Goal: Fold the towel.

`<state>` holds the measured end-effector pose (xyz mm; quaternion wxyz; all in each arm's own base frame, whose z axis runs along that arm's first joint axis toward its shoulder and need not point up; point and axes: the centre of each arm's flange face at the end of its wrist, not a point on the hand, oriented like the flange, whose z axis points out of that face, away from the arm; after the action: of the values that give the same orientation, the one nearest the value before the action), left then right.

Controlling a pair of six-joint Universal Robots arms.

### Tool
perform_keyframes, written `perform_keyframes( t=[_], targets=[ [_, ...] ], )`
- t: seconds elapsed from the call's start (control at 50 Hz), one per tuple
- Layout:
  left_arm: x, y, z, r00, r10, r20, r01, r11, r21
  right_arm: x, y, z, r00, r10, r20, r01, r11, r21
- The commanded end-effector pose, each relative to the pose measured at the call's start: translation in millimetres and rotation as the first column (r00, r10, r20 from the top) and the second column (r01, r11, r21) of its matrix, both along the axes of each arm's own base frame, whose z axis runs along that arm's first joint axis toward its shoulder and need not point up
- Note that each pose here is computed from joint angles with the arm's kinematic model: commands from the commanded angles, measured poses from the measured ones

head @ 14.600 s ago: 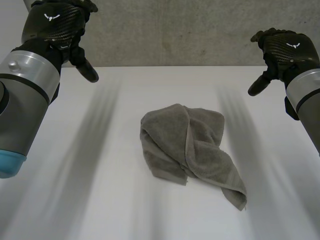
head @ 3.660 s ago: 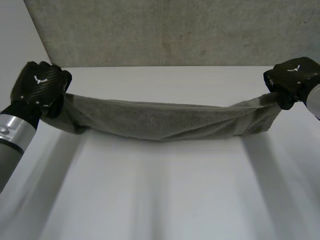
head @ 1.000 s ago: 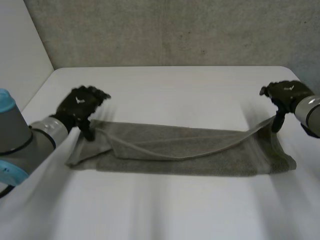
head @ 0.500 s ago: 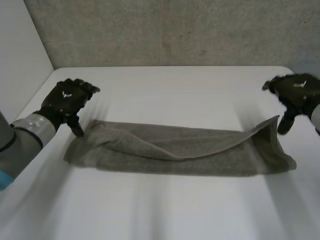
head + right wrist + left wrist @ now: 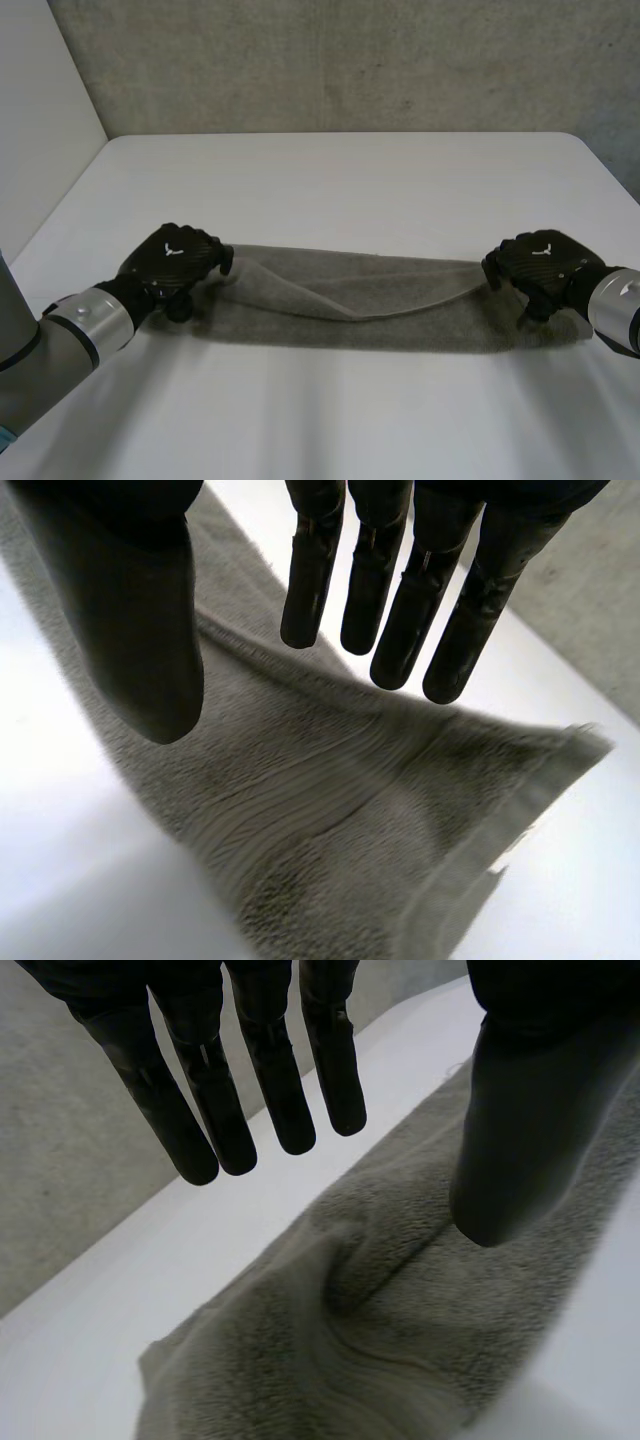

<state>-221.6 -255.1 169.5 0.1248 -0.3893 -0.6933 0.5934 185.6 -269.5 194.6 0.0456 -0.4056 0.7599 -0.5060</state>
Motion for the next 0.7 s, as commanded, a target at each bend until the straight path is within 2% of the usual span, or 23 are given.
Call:
perform_keyframes(
  t=[0.02,0.18,0.4,0.56,0.6,0.7],
  targets=[
    [-2,0,-6,1.0,-0.02,0.006,0.02,0.998,0.059,1,-9,-15,1.0,0.009,-0.02,-0.007,0.997,0.077],
    [-11,-17,-26,0.999,-0.036,0.023,0.034,0.994,0.1,8,-27,-39,0.999,0.021,-0.029,-0.017,0.991,0.131],
    [-24,-54,-36,0.998,-0.034,0.043,0.032,0.998,0.048,29,-61,-34,1.0,0.027,-0.003,-0.027,0.998,0.053],
    [-23,-96,-43,0.993,0.091,0.075,-0.09,0.996,-0.018,43,-80,-38,0.999,0.004,0.032,-0.005,0.999,0.039],
    [-21,-110,-47,0.986,0.144,0.087,-0.14,0.989,-0.043,45,-86,-43,1.0,-0.015,0.018,0.015,0.999,0.031],
    [-17,-124,-49,0.974,0.205,0.094,-0.2,0.978,-0.068,47,-91,-49,0.998,-0.056,-0.011,0.056,0.998,0.023]
  ],
)
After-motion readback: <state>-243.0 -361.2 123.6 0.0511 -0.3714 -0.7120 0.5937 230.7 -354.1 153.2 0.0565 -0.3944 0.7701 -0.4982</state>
